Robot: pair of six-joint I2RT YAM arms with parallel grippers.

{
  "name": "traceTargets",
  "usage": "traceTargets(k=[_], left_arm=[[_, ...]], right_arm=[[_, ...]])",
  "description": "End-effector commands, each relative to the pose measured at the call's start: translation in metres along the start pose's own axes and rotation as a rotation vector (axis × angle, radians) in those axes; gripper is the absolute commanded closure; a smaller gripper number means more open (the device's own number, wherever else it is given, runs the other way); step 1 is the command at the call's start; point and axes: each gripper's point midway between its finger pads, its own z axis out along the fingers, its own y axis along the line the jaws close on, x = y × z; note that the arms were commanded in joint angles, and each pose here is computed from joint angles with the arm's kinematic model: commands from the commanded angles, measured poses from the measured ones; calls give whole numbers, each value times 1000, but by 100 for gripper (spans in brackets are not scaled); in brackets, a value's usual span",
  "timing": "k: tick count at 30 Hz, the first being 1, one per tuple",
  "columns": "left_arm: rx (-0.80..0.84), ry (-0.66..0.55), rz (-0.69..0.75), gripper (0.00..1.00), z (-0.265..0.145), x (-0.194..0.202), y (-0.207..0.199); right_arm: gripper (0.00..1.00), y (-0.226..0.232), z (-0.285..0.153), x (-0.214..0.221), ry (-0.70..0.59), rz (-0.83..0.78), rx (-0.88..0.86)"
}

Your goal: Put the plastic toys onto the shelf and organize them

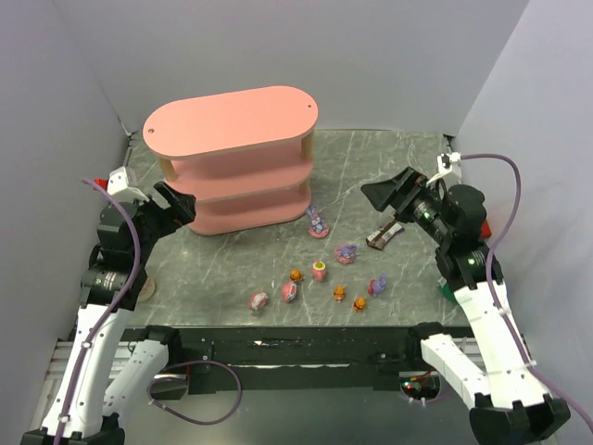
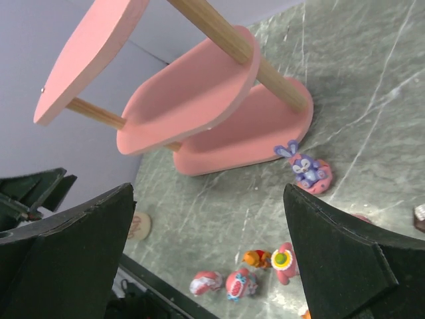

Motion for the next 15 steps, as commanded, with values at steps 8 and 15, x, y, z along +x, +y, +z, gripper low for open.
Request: traceTargets(k=[8, 15], left_arm=[[141, 44, 21, 4, -1, 9, -23], [179, 5, 49, 4, -9, 5, -26]], right_arm=[[0, -14, -10, 25, 59, -189, 12], [0, -17, -7, 49, 117, -298, 12]])
